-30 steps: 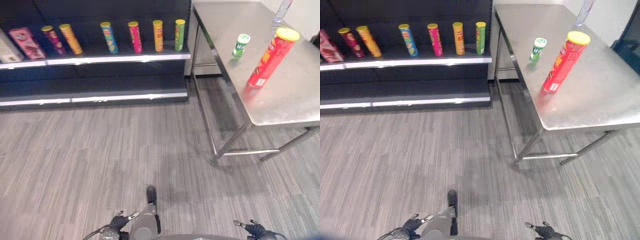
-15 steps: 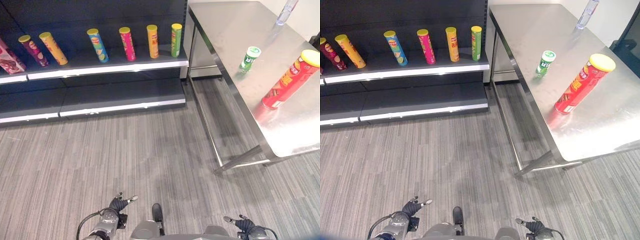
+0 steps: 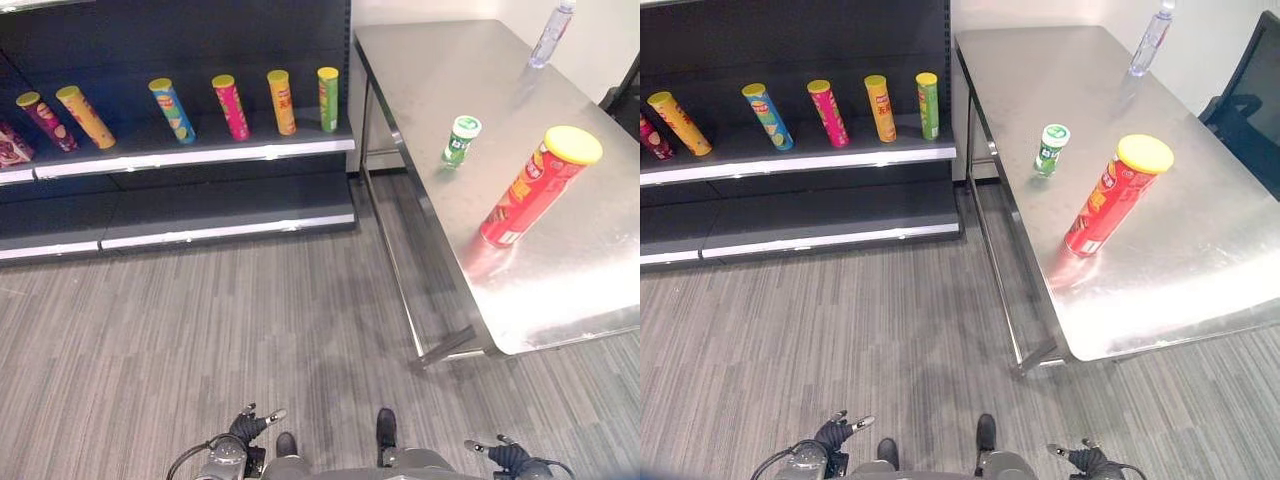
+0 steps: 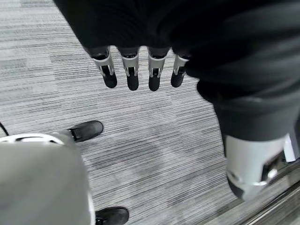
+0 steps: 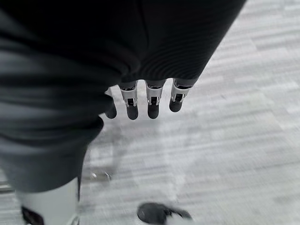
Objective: Put the goods on the table back onto the shelves and tidy them up.
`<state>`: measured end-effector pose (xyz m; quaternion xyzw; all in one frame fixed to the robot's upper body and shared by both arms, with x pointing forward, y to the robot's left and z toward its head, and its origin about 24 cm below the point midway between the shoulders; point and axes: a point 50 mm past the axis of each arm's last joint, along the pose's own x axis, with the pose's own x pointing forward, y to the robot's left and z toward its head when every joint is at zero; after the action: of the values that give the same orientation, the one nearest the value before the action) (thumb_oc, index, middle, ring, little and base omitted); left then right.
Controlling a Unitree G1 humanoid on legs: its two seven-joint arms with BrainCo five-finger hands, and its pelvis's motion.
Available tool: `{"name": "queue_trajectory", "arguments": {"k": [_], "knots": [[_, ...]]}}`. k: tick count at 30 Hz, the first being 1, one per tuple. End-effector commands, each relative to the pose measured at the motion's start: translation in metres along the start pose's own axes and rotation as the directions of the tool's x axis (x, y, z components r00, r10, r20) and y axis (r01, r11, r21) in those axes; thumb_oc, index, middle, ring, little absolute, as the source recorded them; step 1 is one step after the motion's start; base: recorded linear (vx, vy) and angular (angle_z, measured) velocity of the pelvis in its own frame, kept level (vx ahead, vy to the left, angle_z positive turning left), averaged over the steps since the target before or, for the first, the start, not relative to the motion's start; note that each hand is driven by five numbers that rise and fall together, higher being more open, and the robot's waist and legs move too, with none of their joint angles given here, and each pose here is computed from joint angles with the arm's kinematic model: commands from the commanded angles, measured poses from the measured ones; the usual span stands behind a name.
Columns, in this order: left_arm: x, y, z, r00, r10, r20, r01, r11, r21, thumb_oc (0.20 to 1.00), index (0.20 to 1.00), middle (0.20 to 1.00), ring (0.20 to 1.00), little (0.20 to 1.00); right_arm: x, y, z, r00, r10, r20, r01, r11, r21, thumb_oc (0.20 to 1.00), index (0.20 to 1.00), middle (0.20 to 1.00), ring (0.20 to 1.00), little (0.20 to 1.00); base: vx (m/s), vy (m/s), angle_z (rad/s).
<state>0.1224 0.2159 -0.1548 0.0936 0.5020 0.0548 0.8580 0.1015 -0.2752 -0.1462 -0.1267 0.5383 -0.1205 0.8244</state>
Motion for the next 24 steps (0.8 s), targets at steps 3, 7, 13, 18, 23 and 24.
{"name": "queue_trajectory", "arguments": {"k": [3,7,13,18,23,24], "knots": [[0.005,0.015,0.019,0.999,0.036,0.039,-0.038,0.998,0.049,1.0,1.0,1.0,1.0,1.0,0.002,0.009,0.017,0.999,0.01,0.048,-0.013,0.998,0.058,1.0,1.0,1.0,1.0,1.0,0.1,-0.143,0.02],[0.005,0.014,0.02,0.999,0.028,0.043,-0.03,0.999,0.041,1.0,1.0,1.0,1.0,1.0,0.002,0.008,0.015,0.999,0.014,0.045,-0.016,0.998,0.059,1.0,1.0,1.0,1.0,1.0,0.04,-0.119,0.05],[0.005,0.009,0.022,0.999,0.015,0.05,-0.016,1.0,0.026,1.0,1.0,1.0,1.0,1.0,0.001,-0.001,0.006,1.0,-0.01,0.008,0.009,0.997,0.078,1.0,1.0,1.0,1.0,1.0,0.11,-0.004,0.08],[0.003,0.008,0.012,1.0,0.007,0.026,-0.008,0.999,0.032,1.0,1.0,1.0,1.0,1.0,0.001,-0.006,0.003,1.0,-0.026,0.001,0.026,0.996,0.08,1.0,1.0,1.0,1.0,1.0,0.18,0.155,-0.12],[0.004,0.012,0.015,0.999,0.017,0.032,-0.019,0.999,0.043,1.0,1.0,1.0,1.0,1.0,0.002,-0.003,0.01,0.999,-0.031,0.023,0.028,0.991,0.131,1.0,1.0,1.0,1.0,1.0,0.09,0.203,-0.58],[0.005,0.016,0.021,0.998,0.029,0.05,-0.031,0.999,0.032,1.0,1.0,1.0,1.0,1.0,0.002,-0.001,0.013,0.999,-0.033,0.031,0.028,0.988,0.15,1.0,1.0,1.0,1.0,1.0,0.03,0.207,-0.63]]}}
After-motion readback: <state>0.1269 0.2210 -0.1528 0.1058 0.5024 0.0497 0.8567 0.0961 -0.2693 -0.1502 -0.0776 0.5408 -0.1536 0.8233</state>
